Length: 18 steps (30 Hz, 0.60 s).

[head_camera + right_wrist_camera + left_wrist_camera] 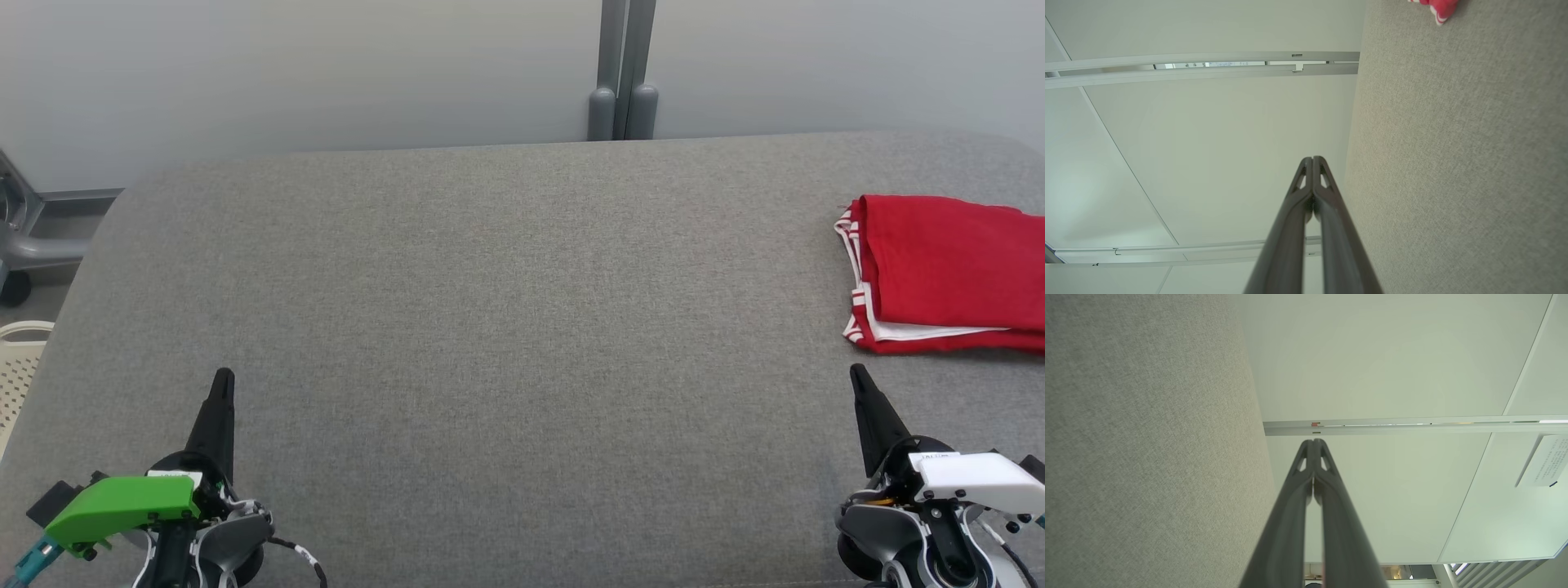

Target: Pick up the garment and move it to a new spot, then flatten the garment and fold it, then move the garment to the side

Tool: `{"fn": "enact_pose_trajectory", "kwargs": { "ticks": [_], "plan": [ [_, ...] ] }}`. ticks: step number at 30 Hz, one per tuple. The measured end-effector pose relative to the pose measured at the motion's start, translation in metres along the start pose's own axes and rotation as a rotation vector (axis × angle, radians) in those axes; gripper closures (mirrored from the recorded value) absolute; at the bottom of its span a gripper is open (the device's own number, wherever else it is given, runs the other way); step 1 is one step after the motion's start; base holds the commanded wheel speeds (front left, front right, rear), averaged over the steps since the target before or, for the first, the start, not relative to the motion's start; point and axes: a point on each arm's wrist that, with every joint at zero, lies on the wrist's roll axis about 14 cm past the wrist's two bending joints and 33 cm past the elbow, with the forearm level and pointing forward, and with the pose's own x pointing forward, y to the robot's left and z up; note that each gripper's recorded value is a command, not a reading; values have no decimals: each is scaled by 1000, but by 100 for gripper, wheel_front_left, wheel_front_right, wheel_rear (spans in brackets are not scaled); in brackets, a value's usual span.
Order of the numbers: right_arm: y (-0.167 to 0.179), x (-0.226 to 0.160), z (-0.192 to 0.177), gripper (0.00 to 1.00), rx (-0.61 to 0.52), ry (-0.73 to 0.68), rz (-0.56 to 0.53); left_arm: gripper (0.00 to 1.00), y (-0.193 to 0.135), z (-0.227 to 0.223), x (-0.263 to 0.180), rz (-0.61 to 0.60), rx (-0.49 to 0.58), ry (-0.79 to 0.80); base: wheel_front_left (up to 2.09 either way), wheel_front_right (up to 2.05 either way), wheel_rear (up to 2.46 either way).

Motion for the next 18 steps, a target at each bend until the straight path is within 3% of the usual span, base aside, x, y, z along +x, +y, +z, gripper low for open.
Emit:
{"fn": "enact_pose_trajectory", "kwargs": {
  "ticks": [18],
  "plan": [
    [0,0,0,100,1,0,0,100,0,0,0,-1,0,0,0,0,0]
  ]
}}
